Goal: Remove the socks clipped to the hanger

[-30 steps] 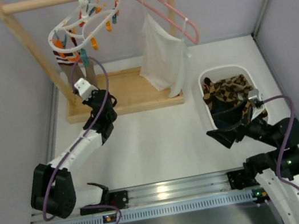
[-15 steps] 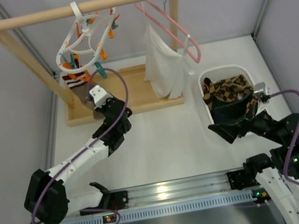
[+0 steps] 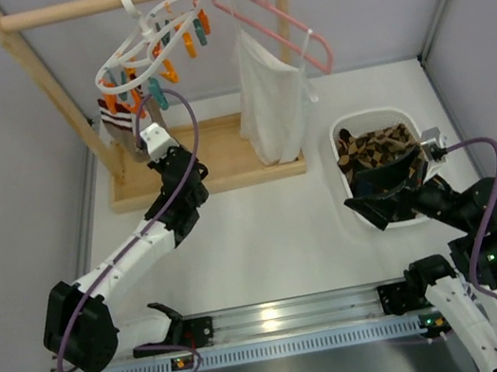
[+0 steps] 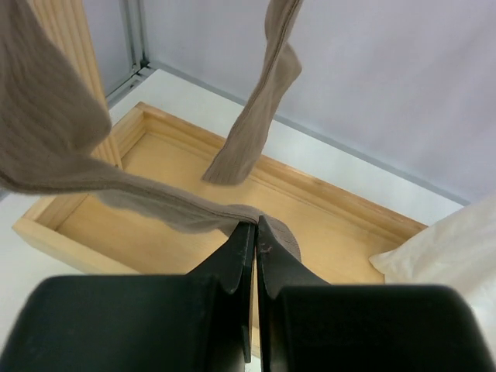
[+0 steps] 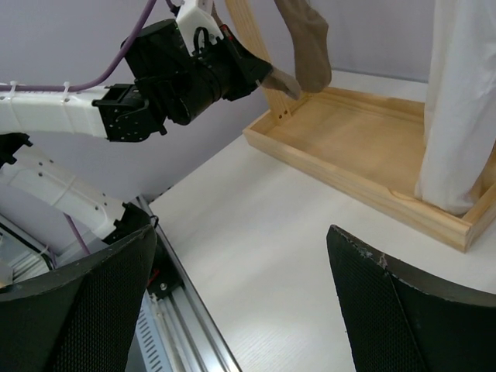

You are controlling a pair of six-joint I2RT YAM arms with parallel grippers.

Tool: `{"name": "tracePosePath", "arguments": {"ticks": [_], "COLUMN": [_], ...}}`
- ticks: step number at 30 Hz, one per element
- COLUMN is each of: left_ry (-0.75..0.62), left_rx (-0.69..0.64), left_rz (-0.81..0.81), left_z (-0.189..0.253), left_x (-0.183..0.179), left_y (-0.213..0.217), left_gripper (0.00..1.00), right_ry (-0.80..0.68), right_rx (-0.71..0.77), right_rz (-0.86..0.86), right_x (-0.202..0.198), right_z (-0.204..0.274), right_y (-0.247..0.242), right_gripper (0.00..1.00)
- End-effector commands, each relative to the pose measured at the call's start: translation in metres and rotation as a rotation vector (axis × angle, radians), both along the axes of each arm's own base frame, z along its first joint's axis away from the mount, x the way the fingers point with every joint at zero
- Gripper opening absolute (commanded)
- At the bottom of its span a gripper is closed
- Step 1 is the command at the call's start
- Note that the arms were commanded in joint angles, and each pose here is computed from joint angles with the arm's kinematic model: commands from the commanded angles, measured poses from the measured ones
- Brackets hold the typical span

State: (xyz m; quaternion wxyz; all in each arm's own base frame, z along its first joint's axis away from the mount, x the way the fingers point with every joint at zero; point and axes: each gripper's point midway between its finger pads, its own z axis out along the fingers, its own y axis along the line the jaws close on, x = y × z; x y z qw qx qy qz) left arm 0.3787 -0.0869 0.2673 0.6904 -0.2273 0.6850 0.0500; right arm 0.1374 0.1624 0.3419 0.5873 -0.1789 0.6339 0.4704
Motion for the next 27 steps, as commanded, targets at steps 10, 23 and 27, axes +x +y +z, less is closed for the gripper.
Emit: {"name": "tracePosePath", "arguments": {"ticks": [10,23,27], "left_ry": [-0.045,0.097,0.108], "left_rx": [0.073,0.03,-0.013], "left_rz": [-0.1,-0.075,-0.1], "left_z": [0.043,0.027,0.021], "left_x": [0.015,0.049,0.047], "left_y": [-0.019,-0.013,-0.015], "left_gripper": [0.0,0.0,0.0], "right_ry": [-0.022,-0.029,-0.022], "right_rx": [0.025,0.025,0.019], "right_rz": [0.027,0.033,0.033], "right_x": [-0.003,-0.009,-0.008], "right_z": [0.006,0.005,0.002], "right_y": [0.003,0.003,0.003], "right_gripper": [0.88,0.88,0.88]}}
